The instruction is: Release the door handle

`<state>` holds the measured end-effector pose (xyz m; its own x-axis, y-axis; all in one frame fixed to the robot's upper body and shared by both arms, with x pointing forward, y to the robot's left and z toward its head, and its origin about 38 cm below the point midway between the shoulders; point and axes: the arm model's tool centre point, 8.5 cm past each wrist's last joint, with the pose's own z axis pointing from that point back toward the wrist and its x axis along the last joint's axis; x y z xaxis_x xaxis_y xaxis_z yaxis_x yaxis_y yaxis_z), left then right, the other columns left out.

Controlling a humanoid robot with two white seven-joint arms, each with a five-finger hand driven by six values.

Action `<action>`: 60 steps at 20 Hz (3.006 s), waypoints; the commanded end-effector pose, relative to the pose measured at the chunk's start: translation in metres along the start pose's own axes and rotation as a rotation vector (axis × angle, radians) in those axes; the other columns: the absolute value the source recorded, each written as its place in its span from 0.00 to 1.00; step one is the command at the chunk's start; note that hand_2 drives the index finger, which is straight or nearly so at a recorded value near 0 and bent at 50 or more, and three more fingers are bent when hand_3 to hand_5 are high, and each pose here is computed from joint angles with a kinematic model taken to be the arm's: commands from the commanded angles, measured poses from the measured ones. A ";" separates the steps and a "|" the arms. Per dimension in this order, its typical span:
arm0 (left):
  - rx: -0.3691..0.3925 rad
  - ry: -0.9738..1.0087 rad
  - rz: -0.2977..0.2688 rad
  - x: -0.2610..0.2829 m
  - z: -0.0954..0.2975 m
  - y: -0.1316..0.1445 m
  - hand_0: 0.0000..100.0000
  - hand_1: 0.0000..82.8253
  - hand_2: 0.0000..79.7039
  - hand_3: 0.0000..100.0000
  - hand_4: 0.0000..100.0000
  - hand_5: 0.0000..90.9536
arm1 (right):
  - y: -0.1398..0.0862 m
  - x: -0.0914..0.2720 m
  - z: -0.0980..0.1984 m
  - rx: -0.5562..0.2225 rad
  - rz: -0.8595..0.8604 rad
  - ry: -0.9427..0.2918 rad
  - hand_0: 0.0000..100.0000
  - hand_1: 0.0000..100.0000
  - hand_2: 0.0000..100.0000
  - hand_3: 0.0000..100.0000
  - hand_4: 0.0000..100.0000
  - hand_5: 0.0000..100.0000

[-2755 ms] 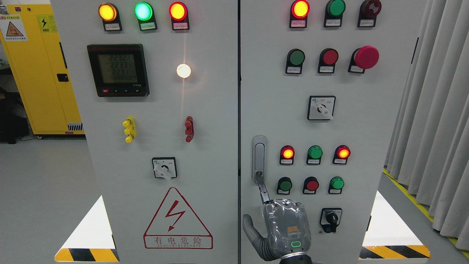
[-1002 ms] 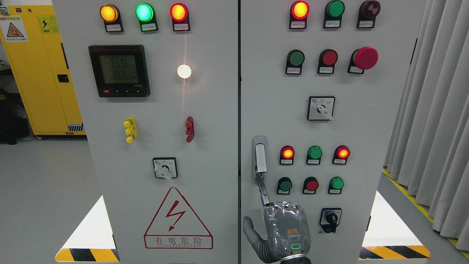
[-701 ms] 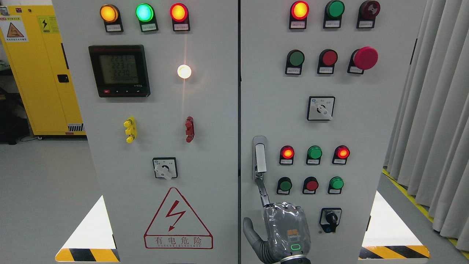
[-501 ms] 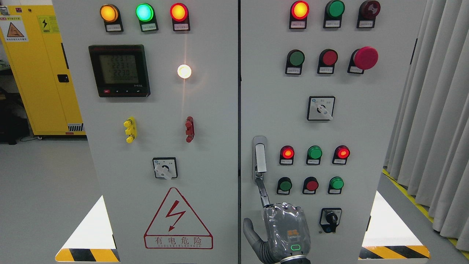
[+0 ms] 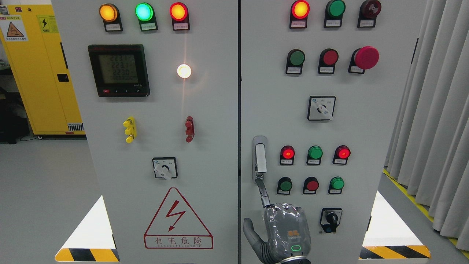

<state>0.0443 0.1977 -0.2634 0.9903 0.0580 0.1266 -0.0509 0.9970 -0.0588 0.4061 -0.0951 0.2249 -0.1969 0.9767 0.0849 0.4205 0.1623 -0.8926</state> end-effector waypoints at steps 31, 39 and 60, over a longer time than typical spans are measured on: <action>0.000 0.000 0.000 0.000 0.000 0.000 0.12 0.67 0.00 0.00 0.00 0.00 | -0.038 -0.028 0.017 -0.144 -0.016 0.073 0.74 0.41 0.69 1.00 0.99 1.00; 0.000 0.000 -0.001 0.000 0.000 0.000 0.12 0.67 0.00 0.00 0.00 0.00 | -0.053 -0.027 0.003 -0.182 -0.039 0.049 0.52 0.35 0.89 1.00 1.00 1.00; 0.000 0.000 0.000 0.000 0.000 0.000 0.12 0.67 0.00 0.00 0.00 0.00 | -0.077 -0.007 -0.038 -0.200 -0.029 -0.021 0.36 0.18 0.97 1.00 1.00 1.00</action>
<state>0.0444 0.1977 -0.2634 0.9902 0.0581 0.1274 -0.0509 0.9970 -0.0587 0.4027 -0.1143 0.3024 -0.2215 0.9692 0.1080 0.5772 0.2196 -0.7865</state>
